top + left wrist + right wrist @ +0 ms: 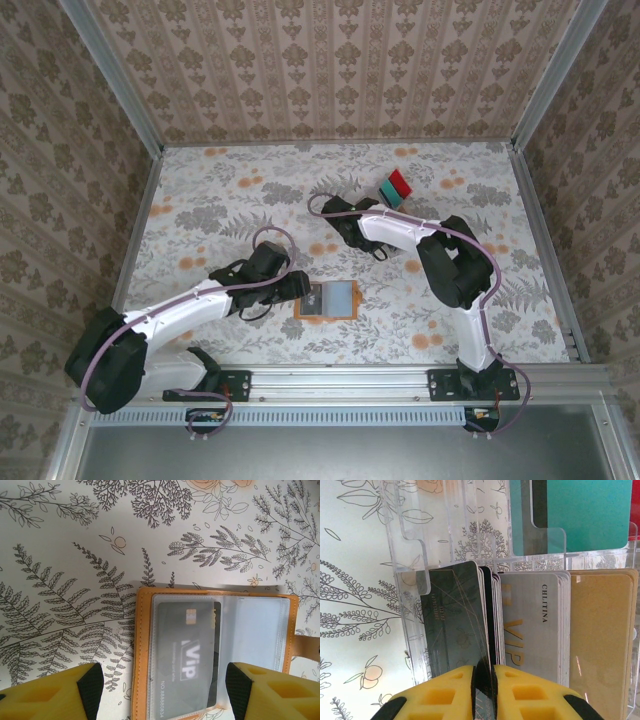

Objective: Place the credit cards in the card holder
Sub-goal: Pick up the credit card from the storage box.

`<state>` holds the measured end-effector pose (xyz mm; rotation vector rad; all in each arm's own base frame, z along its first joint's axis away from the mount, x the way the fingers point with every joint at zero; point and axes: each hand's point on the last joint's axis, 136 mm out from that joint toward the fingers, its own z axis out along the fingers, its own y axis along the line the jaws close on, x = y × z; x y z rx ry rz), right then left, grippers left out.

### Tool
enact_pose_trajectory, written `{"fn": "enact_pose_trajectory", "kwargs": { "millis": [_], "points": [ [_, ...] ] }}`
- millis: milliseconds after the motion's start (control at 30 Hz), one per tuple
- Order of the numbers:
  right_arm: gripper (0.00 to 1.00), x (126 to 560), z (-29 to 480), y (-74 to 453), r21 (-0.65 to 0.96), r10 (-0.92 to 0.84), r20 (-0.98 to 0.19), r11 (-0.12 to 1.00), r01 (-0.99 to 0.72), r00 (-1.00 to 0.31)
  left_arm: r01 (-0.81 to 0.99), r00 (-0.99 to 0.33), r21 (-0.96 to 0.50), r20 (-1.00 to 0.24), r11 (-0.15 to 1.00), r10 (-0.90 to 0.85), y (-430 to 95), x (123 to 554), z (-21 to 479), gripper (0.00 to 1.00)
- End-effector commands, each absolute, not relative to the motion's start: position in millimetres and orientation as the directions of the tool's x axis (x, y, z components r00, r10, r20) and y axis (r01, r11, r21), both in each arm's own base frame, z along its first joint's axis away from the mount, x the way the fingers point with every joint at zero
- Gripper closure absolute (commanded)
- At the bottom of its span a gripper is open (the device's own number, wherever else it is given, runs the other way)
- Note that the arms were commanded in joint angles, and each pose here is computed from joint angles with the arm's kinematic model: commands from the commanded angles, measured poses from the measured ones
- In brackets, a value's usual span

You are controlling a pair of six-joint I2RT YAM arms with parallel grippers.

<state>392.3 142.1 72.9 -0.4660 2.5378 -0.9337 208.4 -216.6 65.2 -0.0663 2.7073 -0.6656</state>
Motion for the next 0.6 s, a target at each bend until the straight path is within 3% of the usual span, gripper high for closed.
{"fn": "enact_pose_trajectory", "kwargs": {
  "millis": [0,567],
  "points": [
    [0.83,389.9,92.0,132.8,-0.689,-0.436,-0.261,0.709,-0.150,-0.862,0.035,-0.939,-0.464,-0.318,0.885,-0.129,-218.7,210.8,67.2,0.30],
    [0.94,374.0,103.9,151.3,-0.519,-0.371,-0.304,0.837,-0.174,-0.878,0.042,-0.939,-0.470,-0.320,0.882,-0.125,-222.2,212.7,71.1,0.30]
  ]
}}
